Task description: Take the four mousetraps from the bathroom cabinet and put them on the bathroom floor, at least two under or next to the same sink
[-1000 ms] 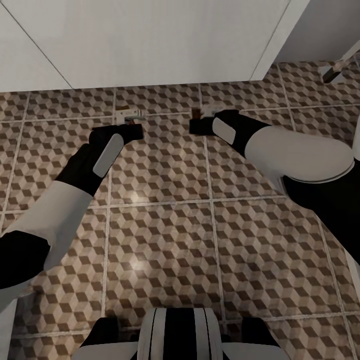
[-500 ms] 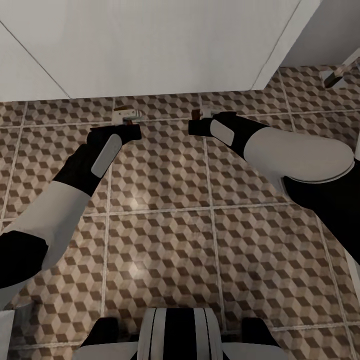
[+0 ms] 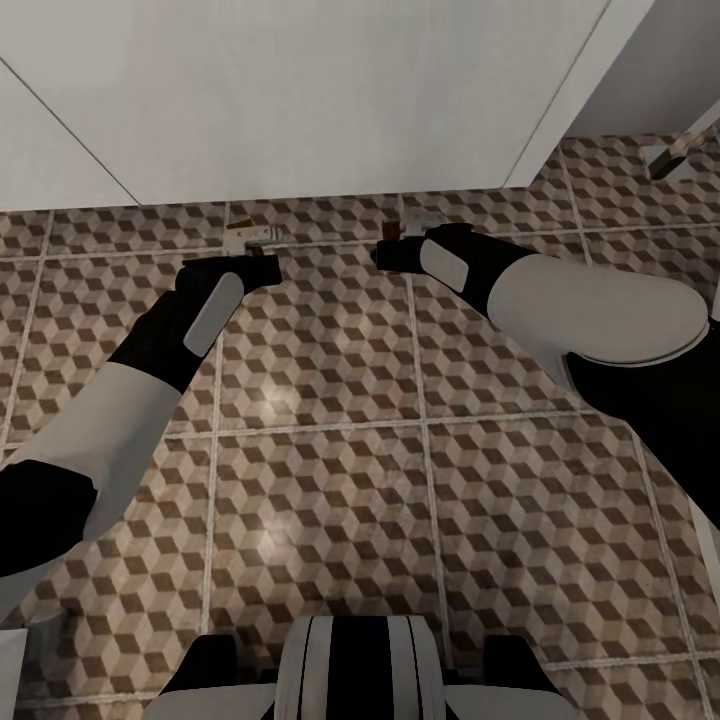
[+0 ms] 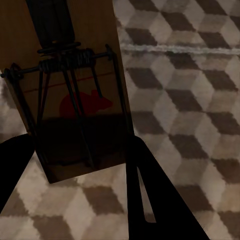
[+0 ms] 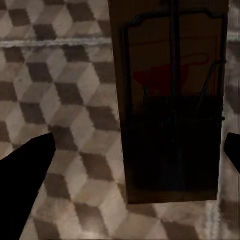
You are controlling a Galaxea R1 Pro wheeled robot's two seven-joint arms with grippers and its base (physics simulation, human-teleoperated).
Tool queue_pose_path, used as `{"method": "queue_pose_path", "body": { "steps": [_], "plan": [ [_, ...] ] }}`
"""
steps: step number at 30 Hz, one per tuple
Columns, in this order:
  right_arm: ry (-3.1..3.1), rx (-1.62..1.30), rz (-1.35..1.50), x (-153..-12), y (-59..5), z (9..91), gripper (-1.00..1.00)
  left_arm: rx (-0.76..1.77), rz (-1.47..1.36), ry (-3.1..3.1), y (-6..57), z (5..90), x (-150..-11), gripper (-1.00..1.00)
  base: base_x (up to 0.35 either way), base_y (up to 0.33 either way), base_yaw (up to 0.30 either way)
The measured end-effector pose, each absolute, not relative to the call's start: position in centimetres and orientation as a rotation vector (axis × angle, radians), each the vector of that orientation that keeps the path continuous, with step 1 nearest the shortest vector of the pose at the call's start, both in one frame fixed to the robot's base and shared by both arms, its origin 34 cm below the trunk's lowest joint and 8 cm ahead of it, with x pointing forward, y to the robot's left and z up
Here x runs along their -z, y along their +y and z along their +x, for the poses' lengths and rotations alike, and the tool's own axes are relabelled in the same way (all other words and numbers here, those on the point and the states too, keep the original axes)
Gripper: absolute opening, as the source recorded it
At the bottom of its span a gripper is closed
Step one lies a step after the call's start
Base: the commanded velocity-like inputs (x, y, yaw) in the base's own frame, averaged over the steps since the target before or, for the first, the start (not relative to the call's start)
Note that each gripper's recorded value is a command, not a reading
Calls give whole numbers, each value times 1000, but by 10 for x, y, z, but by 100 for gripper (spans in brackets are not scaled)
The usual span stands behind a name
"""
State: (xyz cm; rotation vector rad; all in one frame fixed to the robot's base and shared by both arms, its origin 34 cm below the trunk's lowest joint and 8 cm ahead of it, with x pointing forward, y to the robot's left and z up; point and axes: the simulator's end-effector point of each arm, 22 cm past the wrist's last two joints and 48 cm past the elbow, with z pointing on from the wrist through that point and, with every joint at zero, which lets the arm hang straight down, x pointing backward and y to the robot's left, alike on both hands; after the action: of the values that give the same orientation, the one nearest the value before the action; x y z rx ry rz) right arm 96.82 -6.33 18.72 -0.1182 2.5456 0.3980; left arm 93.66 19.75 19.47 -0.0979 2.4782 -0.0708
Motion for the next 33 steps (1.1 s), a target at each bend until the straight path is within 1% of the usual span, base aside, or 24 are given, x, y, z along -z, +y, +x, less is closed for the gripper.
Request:
{"method": "queue_pose_path", "body": {
  "steps": [14, 22, 33],
  "plan": [
    [2536, -400, -125, -185, -55, 964, 100, -24, -156, 2455, 218, 938, -192, -100, 0, 0, 0],
    [2540, -407, -130, -185, -52, 962, 100, -30, -160, 2454, 218, 938, -192, -100, 1, 0, 0],
    [2540, -407, -131, -185, -52, 962, 100, -39, -168, 2465, 220, 935, -184, -100, 62, -4, 0]
  ]
}}
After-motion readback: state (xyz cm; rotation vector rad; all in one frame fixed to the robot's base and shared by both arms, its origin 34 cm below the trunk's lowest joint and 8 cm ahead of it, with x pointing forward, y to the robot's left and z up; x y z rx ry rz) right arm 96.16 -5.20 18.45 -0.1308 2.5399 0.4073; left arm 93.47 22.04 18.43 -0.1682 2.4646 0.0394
